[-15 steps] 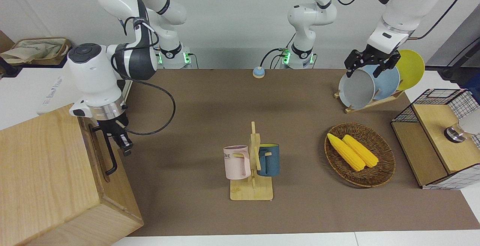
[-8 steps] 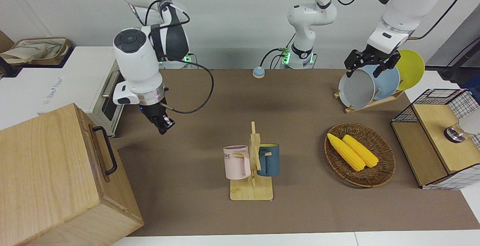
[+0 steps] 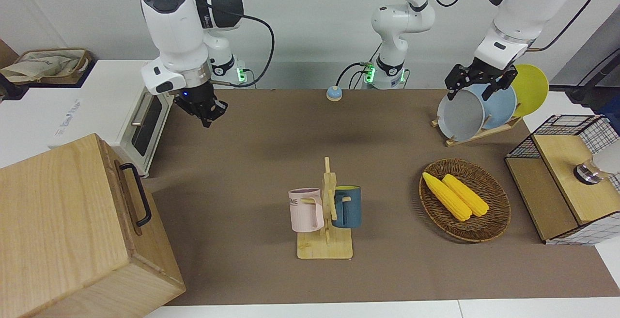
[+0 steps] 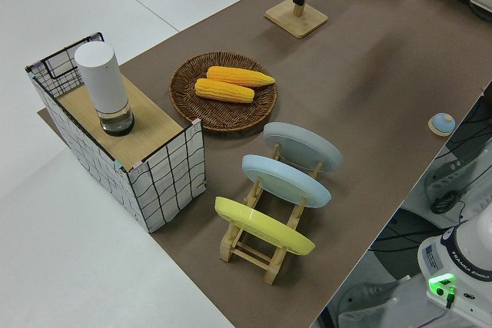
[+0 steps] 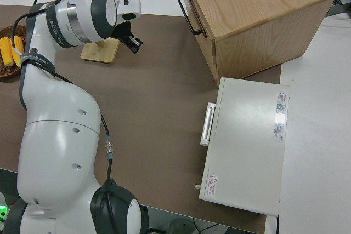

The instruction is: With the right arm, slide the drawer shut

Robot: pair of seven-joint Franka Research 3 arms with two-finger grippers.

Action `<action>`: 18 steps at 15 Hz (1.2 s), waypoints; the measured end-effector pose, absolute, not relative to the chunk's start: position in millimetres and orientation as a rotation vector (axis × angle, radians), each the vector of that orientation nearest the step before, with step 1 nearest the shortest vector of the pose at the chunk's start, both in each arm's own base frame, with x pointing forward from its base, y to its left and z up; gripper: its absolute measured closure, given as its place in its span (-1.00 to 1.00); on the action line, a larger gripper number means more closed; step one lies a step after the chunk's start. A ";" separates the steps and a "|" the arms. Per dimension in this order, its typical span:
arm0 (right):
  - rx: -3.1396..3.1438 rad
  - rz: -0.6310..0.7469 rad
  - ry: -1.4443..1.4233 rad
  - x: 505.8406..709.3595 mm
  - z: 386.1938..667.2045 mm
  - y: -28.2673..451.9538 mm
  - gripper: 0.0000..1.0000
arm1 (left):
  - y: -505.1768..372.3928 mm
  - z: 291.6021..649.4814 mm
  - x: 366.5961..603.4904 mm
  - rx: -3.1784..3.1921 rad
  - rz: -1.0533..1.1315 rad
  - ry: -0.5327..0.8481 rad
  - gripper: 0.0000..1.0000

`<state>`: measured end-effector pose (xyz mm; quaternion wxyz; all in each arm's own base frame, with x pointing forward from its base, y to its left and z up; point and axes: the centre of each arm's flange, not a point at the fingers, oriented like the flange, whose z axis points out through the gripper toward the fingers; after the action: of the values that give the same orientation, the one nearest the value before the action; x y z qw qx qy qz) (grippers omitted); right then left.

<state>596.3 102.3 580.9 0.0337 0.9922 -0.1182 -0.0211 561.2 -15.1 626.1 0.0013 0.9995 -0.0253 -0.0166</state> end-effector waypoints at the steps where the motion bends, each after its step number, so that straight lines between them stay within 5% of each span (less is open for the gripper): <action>1: 3.078 -0.070 -0.293 591.9 589.8 91.9 0.98 | -15.1 626.1 561.2 3.138 -0.052 -0.079 -0.99; 5: 3.131 -0.063 -0.138 584.6 607.7 50.1 0.98 | -15.1 626.1 561.2 3.138 -0.052 -0.079 -0.99; 7: 3.131 -0.069 -0.125 584.2 607.0 46.3 0.81 | -15.1 626.1 561.2 3.138 -0.052 -0.079 -0.99; 16: 3.130 -0.085 -0.099 584.1 602.3 46.0 -0.89 | -15.1 626.1 561.2 3.138 -0.052 -0.079 -0.99; 18: 3.133 -0.079 -0.046 584.4 604.0 43.2 -0.97 | -15.1 626.1 561.2 3.138 -0.052 -0.079 -0.99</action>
<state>584.4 43.2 604.0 0.0036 0.9996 -0.0146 -0.0253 561.2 -15.1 626.1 0.0013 0.9995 -0.0253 -0.0166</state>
